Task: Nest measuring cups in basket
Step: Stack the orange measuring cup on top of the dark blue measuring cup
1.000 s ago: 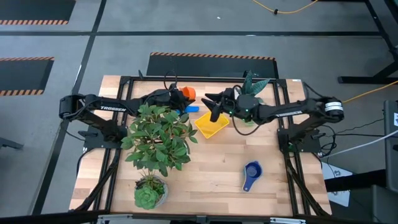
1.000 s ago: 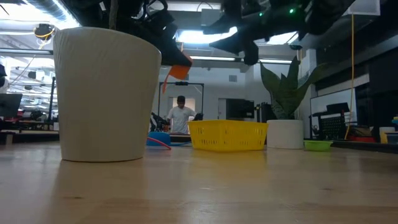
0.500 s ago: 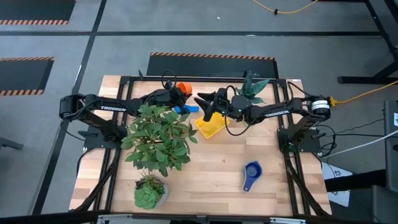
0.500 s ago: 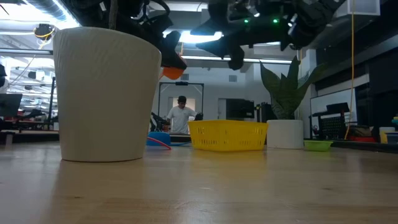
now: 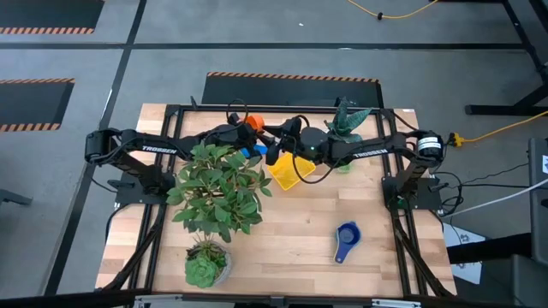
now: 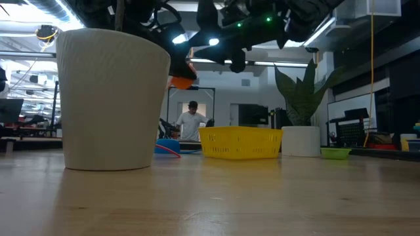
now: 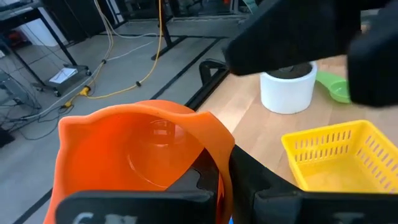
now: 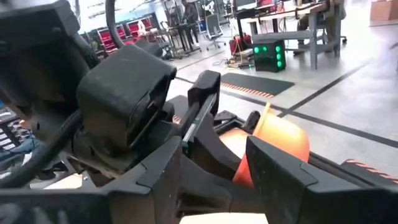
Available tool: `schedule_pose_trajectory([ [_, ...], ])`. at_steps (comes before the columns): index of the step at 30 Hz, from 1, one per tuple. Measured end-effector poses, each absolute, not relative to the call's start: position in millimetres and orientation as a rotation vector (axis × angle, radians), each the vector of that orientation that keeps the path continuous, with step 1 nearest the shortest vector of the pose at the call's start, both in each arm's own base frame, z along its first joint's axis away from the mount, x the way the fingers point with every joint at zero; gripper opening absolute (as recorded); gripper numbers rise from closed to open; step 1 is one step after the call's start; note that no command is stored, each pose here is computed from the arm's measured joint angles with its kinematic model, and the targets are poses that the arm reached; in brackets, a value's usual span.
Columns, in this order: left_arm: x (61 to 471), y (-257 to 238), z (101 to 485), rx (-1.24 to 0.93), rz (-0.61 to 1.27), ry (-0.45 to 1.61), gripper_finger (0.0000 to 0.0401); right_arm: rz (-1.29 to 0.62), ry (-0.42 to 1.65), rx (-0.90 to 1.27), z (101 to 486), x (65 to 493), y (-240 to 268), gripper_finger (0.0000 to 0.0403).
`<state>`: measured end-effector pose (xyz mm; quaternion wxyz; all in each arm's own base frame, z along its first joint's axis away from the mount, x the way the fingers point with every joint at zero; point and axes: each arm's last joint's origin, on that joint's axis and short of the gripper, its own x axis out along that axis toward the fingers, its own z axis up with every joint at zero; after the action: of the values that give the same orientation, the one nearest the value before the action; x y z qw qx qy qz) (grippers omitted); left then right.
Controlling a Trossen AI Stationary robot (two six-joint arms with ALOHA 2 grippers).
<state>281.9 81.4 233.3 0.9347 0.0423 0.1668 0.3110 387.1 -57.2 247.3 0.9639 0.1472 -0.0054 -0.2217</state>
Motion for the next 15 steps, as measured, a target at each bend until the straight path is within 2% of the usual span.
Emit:
schedule_pose_trajectory([
  [8, 284, 74, 233, 0.198, 0.556, 0.378, 0.0008, -0.472, 0.086, 0.287, 238, 386, -60, 0.0184],
  [15, 286, 63, 232, 0.280, 0.544, 0.403, 0.0008, -0.479, 0.090, 0.315, 237, 385, -63, 0.0184],
])
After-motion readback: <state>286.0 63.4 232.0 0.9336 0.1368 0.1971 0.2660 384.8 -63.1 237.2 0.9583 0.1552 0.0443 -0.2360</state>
